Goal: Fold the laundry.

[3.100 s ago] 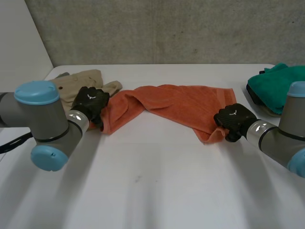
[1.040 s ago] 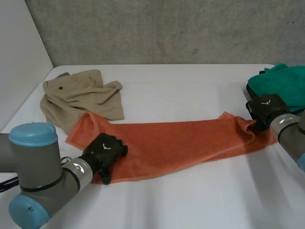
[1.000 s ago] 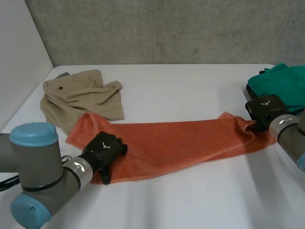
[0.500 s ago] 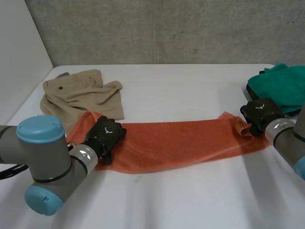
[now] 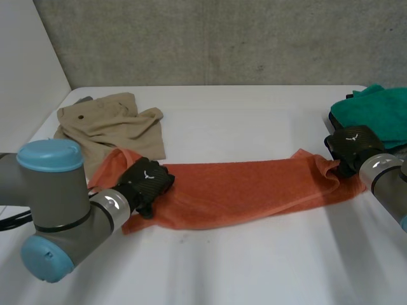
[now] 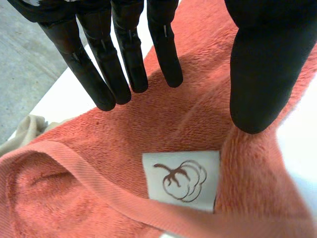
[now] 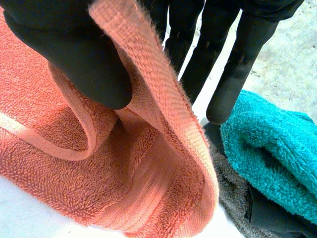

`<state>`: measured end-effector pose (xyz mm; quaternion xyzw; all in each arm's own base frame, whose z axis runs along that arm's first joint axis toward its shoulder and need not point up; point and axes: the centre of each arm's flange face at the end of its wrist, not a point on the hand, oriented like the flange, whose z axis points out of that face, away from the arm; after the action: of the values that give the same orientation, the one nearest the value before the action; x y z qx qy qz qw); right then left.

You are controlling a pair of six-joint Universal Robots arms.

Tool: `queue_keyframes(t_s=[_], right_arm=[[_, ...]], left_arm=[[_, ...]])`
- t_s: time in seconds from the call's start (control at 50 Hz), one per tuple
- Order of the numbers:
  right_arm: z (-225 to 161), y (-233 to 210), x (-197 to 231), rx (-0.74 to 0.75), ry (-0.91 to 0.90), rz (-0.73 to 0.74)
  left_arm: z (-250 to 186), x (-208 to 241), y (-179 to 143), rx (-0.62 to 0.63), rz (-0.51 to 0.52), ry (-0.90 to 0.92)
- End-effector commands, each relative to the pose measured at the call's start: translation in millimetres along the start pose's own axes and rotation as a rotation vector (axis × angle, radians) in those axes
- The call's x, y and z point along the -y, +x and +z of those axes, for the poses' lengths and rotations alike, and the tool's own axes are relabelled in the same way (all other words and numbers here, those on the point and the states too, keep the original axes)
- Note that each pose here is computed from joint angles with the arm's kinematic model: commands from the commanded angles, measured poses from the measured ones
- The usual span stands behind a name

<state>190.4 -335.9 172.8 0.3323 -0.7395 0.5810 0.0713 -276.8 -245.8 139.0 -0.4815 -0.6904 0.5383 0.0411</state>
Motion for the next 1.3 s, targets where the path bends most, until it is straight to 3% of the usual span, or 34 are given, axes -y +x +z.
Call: queue_keyframes(t_s=[0.02,0.46,0.64,0.76,0.84,0.92,1.0,1.08,1.18,1.26,1.3], right_arm=[[0.5,-2.7,-1.1,0.009,-0.002,-0.004],[-1.8,-4.4,-2.0,0.014,-0.007,-0.003],[-27.0,13.4,22.1,0.005,-0.003,-0.037],[-64.9,15.9,22.9,0.219,-0.168,-0.203],[-83.0,9.7,18.0,0.390,-0.277,-0.296],[-78.5,9.9,16.3,0.430,-0.300,-0.343],[-47.4,15.0,21.9,0.304,-0.203,-0.272],[-15.4,37.8,48.2,0.094,-0.002,-0.170],[5.6,84.4,100.9,-0.185,0.314,-0.017],[-11.7,135.9,162.9,-0.425,0.680,0.149],[-19.6,145.6,176.7,-0.460,0.771,0.188]], left_arm=[[-5.4,1.0,7.1,-0.029,-0.032,0.004],[28.3,-7.6,9.9,-0.007,0.033,-0.001],[-5.5,25.4,-7.6,0.062,0.047,0.042],[-45.1,60.7,-33.2,0.169,0.010,0.112],[-46.6,51.6,-40.3,0.157,-0.026,0.032],[-28.5,31.9,-47.6,0.124,-0.052,-0.071],[-3.5,25.8,-60.9,0.113,-0.044,-0.105],[19.1,52.3,-93.9,0.203,-0.013,0.013],[9.9,127.2,-152.9,0.417,0.000,0.292],[-26.1,200.2,-207.0,0.651,-0.022,0.614],[-40.0,217.1,-220.5,0.715,-0.037,0.700]])
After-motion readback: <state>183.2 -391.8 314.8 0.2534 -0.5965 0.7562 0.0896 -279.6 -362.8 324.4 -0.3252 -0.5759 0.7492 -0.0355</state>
